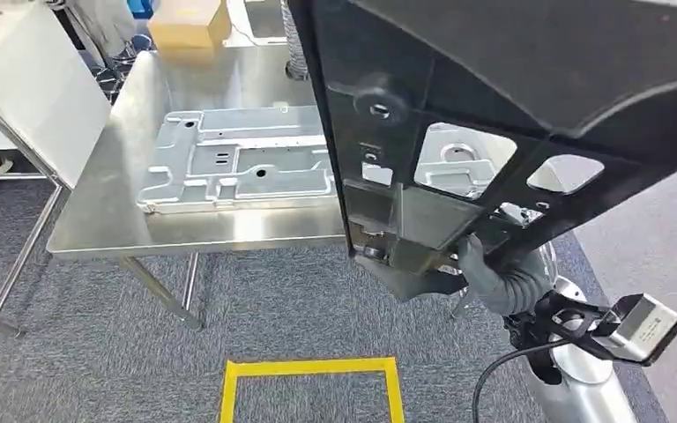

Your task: Take the parts from the cabinet and place them on the table.

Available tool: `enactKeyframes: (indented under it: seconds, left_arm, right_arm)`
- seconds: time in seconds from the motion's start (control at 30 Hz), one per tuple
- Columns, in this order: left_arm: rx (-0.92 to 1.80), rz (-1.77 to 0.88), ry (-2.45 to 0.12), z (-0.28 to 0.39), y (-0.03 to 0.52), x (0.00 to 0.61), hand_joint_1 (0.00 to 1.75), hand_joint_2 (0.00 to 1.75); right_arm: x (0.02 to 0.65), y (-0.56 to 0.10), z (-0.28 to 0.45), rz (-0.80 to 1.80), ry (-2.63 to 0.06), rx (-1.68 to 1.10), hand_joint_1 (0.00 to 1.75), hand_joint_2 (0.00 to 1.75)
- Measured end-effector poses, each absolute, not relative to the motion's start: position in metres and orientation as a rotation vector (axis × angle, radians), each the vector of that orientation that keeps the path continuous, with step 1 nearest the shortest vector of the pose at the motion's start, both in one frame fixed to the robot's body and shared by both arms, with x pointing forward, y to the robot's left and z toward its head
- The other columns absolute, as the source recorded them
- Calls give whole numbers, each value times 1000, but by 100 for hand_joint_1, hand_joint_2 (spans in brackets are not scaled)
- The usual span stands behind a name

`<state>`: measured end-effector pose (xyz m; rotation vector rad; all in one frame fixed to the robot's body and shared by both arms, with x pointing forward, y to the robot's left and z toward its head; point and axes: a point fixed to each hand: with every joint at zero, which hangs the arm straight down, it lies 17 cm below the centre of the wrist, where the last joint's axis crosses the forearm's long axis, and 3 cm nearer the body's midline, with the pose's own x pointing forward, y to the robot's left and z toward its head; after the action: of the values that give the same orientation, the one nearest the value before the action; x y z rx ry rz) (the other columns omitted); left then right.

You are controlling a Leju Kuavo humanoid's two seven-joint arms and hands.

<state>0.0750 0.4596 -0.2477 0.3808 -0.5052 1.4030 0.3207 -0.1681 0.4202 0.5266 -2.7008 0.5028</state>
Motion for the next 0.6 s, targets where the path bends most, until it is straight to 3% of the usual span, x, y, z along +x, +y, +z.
enactKeyframes:
  seconds: [0.6]
  left_arm:
    - [376,1403,-513,-247,459,79,0,175]
  right_arm:
    - [322,-172,426,472,-2714,531,175,175]
